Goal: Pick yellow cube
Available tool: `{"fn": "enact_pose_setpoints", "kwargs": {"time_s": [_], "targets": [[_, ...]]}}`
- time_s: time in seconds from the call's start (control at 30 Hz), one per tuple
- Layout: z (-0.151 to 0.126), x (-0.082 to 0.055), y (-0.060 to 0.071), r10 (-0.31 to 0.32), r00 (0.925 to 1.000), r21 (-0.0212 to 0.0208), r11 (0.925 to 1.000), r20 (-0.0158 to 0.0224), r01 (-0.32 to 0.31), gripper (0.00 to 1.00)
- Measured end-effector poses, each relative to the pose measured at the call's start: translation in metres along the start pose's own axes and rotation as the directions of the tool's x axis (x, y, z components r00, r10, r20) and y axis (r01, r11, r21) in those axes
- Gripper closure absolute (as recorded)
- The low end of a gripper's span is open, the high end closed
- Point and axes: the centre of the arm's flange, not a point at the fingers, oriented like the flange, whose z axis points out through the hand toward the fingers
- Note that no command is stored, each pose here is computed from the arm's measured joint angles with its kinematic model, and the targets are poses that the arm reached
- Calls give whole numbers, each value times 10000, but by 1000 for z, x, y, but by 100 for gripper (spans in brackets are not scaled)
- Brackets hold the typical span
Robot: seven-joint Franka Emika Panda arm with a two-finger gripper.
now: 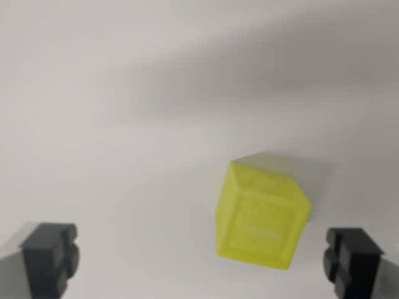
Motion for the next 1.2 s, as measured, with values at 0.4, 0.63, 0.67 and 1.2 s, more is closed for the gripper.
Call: {"fn": "enact_pose_setpoints", "kwargs": {"time_s": [0.4, 0.63, 0.67, 1.2], "targets": [[20, -2, 16, 528, 9986, 35, 9986, -1, -528, 0], [32, -4, 25, 836, 9965, 53, 9965, 2, -836, 0], [34, -4, 27, 881, 9961, 57, 9961, 3, -881, 0], [61, -7, 48, 1574, 9875, 106, 9875, 3, -1574, 0]]}}
